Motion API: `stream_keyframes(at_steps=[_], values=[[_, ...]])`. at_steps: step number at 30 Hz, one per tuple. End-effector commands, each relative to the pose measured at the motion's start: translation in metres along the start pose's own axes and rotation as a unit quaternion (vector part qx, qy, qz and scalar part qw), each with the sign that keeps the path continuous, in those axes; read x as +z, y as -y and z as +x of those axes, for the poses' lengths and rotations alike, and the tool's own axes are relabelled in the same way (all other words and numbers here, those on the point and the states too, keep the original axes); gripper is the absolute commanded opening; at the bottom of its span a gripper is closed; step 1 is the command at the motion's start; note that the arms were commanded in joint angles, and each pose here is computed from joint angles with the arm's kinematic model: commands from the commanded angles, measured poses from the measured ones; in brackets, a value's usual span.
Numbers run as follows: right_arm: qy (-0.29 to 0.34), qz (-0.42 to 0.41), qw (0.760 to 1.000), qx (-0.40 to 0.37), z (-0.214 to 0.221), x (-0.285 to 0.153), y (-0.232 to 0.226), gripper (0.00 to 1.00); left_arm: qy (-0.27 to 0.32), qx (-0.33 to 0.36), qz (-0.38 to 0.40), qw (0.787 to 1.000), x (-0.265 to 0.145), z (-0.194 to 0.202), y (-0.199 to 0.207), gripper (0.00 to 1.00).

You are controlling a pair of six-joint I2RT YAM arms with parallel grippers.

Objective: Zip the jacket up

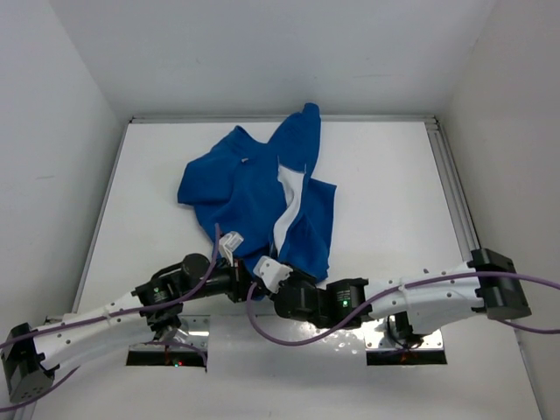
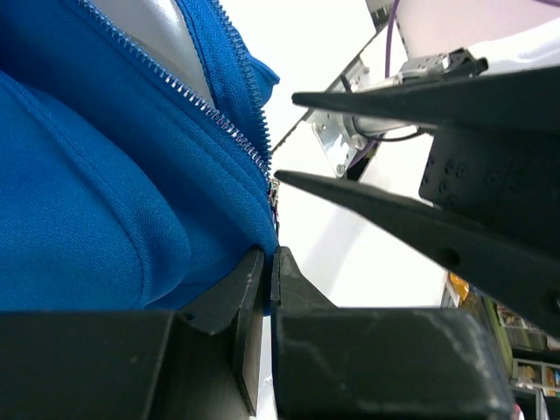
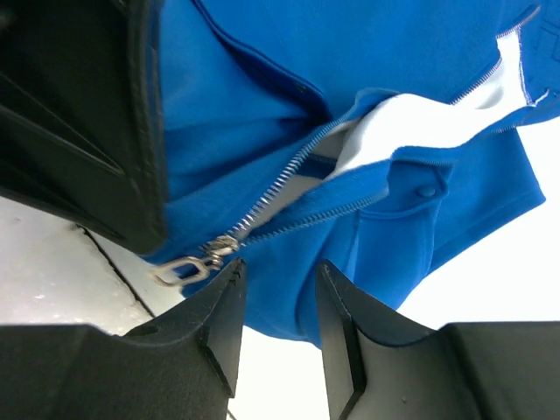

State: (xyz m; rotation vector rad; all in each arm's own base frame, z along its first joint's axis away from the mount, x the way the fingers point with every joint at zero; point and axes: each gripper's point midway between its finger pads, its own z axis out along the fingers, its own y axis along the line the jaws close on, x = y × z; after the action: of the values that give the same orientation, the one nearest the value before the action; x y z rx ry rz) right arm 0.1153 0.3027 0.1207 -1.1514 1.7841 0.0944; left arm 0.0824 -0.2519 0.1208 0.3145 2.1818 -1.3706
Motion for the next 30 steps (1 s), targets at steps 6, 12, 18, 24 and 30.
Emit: stream_keyframes(at_steps=[6, 12, 18, 24, 30], values=[[0.040, -0.114, 0.988, -0.098, -0.012, -0.058, -0.093, 0.38, 0.035, 0.011, 0.024, 0.999, -0.002, -0.023, 0.024, 0.00], [0.055, -0.137, 0.986, -0.083, -0.020, -0.070, -0.099, 0.38, 0.043, 0.012, 0.016, 0.999, -0.002, -0.027, 0.022, 0.00], [0.087, -0.163, 0.981, -0.059, -0.042, -0.093, -0.099, 0.37, 0.046, 0.015, 0.008, 0.999, 0.001, -0.029, 0.019, 0.00], [0.203, -0.152, 0.956, 0.147, -0.099, -0.141, -0.028, 0.34, 0.052, 0.021, 0.012, 0.998, 0.000, -0.033, 0.022, 0.00], [0.227, -0.156, 0.927, 0.255, -0.111, -0.162, 0.011, 0.41, 0.057, 0.025, 0.026, 0.998, 0.003, -0.036, 0.028, 0.00]])
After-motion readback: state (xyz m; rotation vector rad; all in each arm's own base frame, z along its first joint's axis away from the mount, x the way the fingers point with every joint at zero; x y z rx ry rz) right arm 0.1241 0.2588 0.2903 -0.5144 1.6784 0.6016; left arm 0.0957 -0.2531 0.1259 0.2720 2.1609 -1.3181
